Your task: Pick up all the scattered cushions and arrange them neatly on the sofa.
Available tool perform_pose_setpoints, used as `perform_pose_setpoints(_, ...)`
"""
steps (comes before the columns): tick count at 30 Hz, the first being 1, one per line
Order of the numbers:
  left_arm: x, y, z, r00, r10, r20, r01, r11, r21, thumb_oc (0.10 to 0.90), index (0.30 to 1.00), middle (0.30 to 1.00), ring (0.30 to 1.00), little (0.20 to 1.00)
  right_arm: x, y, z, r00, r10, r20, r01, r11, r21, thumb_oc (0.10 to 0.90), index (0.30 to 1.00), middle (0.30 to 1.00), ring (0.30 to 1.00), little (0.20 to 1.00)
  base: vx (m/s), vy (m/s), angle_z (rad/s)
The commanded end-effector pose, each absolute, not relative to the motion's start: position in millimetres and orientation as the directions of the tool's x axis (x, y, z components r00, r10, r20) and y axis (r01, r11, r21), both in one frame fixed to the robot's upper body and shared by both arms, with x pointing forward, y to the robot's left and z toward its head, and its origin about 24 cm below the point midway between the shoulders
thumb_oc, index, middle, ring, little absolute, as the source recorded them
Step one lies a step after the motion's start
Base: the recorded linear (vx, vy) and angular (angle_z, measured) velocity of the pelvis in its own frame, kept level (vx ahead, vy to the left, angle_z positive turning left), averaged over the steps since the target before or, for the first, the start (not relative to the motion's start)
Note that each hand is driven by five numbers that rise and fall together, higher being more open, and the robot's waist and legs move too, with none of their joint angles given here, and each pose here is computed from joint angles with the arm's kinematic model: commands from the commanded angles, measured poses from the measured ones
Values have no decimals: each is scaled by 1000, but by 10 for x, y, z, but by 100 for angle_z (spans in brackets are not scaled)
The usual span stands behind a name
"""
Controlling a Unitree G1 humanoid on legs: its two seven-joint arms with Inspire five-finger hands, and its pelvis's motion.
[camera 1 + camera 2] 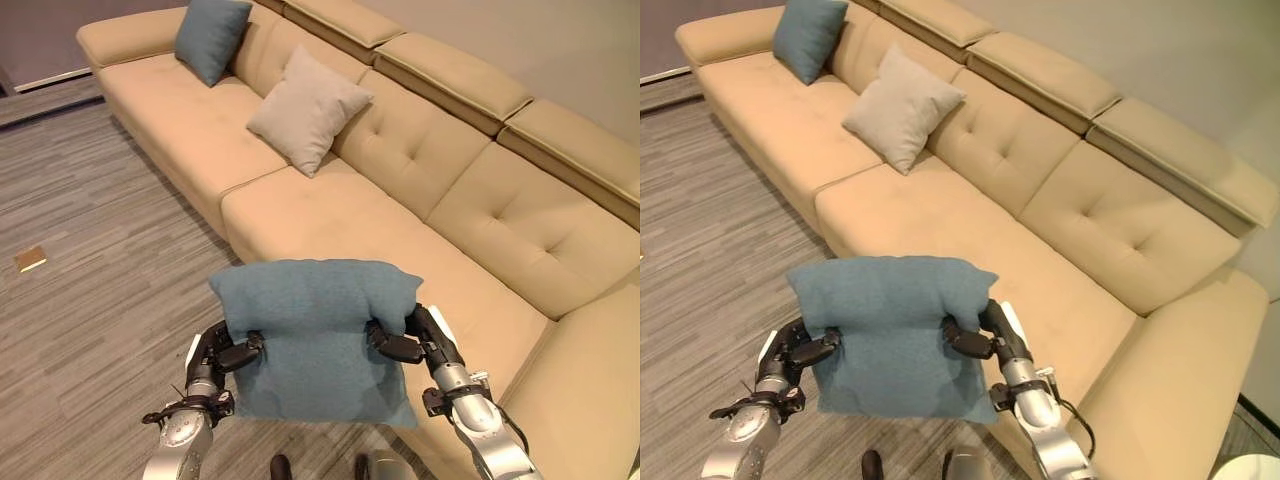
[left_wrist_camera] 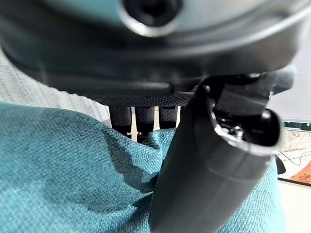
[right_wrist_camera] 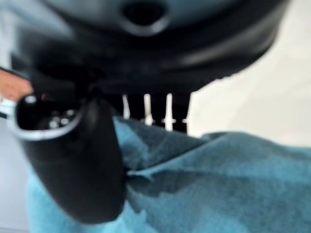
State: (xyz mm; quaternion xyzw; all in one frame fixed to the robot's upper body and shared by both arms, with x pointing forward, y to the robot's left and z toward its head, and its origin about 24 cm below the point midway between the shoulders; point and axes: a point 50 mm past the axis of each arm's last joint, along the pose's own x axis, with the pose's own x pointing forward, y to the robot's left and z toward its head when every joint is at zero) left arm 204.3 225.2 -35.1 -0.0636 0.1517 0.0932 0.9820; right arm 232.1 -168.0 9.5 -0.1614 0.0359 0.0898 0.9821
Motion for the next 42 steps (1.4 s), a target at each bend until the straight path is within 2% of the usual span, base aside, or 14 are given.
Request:
perform_pose_setpoints(1, 2313, 1899, 159, 1000, 0, 5, 0, 982, -188, 400, 300, 300, 300, 300, 2575, -1727, 729, 959, 149, 240, -83, 960, -268, 400, 300, 300, 300, 300, 150, -49, 14)
perform_pose_setpoints(10, 2267, 1754, 83, 997, -72, -25, 65, 976, -210, 400, 300, 300, 300, 300, 2434, -2020, 619, 980, 72, 183, -14, 954, -298, 400, 300, 300, 300, 300, 136, -78, 4)
perform_pose_setpoints(16, 2273, 1748, 81, 998, -60, -30, 52, 976, -211, 400, 300, 300, 300, 300, 2424, -2049, 589, 985, 49, 167, 1, 958, -286, 400, 300, 300, 300, 300, 55, 7, -21)
perform_pose_setpoints(28, 2274, 1768, 99, 997, -65, -33, 57, 979, -197, 400, 300, 300, 300, 300, 2435, -2002, 508, 990, 66, 122, -29, 959, -283, 400, 300, 300, 300, 300, 147, 122, -65)
perform_pose_setpoints(37, 2291, 1902, 138, 1000, 11, -24, -16, 978, -210, 400, 300, 300, 300, 300, 2570, -1742, 579, 980, 101, 169, -60, 970, -236, 400, 300, 300, 300, 300, 36, 103, -82)
perform_pose_setpoints(42, 2304, 1848, 129, 1000, -11, -19, 6, 974, -228, 400, 300, 300, 300, 300, 2544, -1795, 579, 981, 82, 177, -37, 968, -247, 400, 300, 300, 300, 300, 56, -48, -58)
